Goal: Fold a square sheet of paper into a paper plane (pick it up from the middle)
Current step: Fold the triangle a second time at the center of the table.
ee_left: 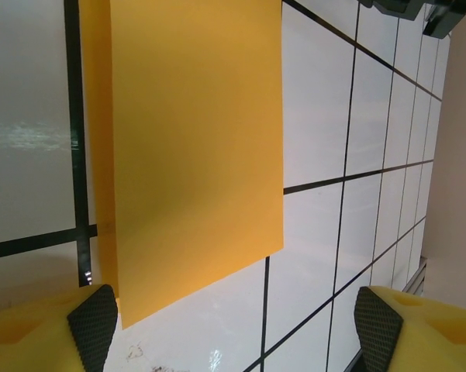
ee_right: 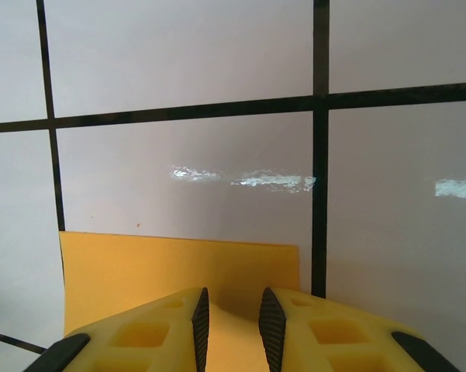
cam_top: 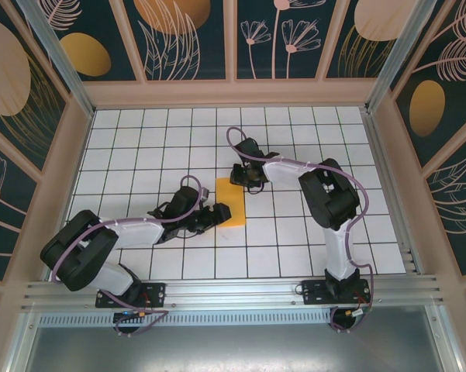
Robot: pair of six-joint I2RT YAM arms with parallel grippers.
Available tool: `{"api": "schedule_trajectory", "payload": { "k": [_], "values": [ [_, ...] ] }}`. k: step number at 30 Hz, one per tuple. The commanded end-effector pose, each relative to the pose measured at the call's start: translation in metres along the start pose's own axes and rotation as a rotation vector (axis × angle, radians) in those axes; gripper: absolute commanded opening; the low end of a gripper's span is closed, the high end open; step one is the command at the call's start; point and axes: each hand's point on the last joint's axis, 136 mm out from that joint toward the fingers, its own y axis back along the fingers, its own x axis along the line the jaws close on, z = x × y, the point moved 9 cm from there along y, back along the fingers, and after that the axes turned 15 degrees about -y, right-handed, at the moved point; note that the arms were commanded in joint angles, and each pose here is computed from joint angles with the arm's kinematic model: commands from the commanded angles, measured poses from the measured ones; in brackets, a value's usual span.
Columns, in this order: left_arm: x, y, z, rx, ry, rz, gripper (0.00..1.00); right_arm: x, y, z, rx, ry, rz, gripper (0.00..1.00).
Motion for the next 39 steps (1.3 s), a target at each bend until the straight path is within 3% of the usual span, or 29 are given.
{"api": "schedule_trajectory", "payload": {
  "k": [1,16,25,39],
  "values": [
    [-0.002,0.0,0.005,-0.022,0.005,0.03,0.83,-0.034,-0.022,-0.013,0.054,-0.039,-0.122,0.31],
    [-0.012,-0.009,0.01,0.009,-0.036,-0.03,0.81,-0.035,-0.023,-0.013,0.059,-0.04,-0.115,0.31],
    [-0.026,-0.01,0.02,-0.034,-0.064,-0.117,0.76,-0.028,-0.013,-0.009,0.072,-0.042,-0.044,0.31],
    [-0.044,-0.017,0.041,-0.093,-0.108,-0.194,0.78,-0.036,-0.017,-0.011,0.105,-0.068,-0.025,0.31]
  ]
}}
